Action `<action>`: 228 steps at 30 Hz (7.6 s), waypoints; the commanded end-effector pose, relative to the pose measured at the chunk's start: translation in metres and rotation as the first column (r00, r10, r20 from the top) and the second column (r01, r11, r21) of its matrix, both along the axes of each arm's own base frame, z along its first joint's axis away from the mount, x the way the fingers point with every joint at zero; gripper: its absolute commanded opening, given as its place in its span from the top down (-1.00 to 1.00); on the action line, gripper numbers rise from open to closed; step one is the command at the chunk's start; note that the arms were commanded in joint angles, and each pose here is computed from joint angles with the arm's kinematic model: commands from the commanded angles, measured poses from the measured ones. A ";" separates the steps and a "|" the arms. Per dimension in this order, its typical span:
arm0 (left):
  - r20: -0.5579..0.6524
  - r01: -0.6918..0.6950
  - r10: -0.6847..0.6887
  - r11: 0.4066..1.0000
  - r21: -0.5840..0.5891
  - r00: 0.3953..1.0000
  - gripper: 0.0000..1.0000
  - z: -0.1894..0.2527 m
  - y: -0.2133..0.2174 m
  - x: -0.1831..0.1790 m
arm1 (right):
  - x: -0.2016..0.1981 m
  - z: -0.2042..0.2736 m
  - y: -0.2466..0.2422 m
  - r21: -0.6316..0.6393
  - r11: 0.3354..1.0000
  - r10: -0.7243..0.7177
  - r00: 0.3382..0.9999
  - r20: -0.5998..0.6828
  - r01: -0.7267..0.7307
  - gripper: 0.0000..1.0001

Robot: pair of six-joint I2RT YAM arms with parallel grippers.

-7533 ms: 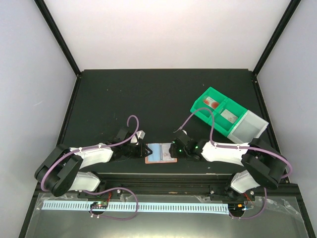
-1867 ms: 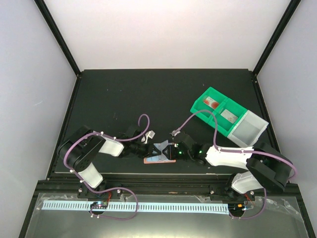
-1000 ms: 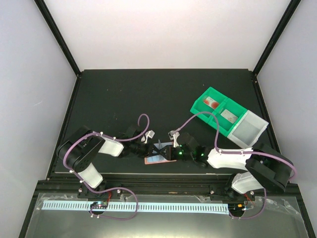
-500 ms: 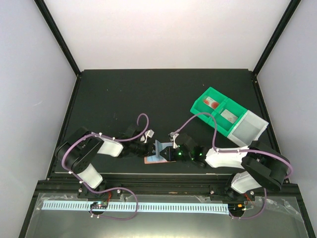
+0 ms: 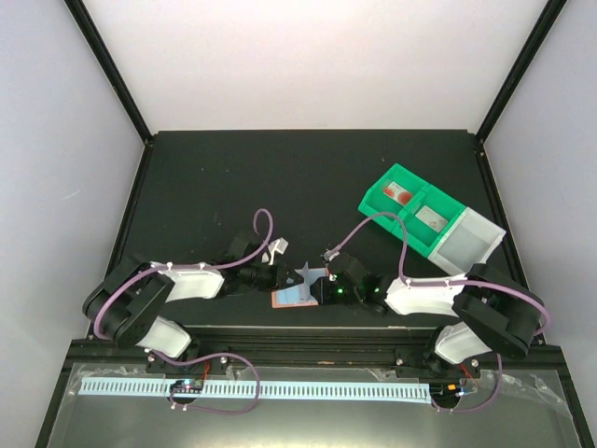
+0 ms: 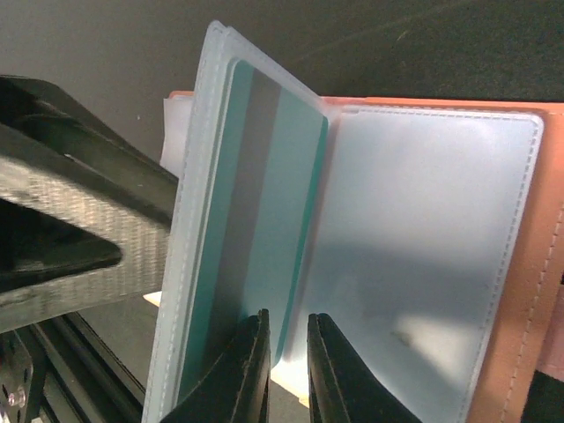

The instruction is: Take the credit cards out of the card holder

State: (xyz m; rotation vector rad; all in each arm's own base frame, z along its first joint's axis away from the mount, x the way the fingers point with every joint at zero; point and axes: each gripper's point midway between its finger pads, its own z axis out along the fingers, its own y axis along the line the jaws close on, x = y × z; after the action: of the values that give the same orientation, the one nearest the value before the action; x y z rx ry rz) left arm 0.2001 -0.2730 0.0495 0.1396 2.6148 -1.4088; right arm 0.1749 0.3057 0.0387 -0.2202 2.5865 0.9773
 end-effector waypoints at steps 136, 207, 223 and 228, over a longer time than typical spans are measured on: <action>0.083 -0.007 0.002 0.998 0.059 0.997 0.77 0.013 0.001 -0.001 | 0.002 0.016 0.001 0.028 1.000 0.005 0.999 0.052 -0.006 -0.08; 0.041 -0.080 0.070 0.936 0.342 0.997 0.72 -0.023 0.049 -0.009 | 0.012 -0.010 0.033 0.081 0.997 -0.001 0.999 -0.034 0.004 0.55; 0.023 -0.082 0.079 0.933 0.351 0.997 0.97 -0.038 0.055 -0.017 | 0.009 -0.012 0.039 0.183 0.983 -0.004 0.995 -0.098 0.022 0.57; 0.020 -0.078 0.076 0.937 0.340 0.997 0.97 -0.038 0.052 -0.016 | 0.010 -0.008 0.040 0.216 0.976 0.005 0.995 -0.103 0.017 0.80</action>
State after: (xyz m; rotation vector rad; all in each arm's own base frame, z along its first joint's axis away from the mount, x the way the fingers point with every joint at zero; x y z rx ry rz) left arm 0.1882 -0.2273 0.0235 0.0927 2.7663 -0.9644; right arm 0.1844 0.3393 0.0224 -0.0966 2.5837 1.2038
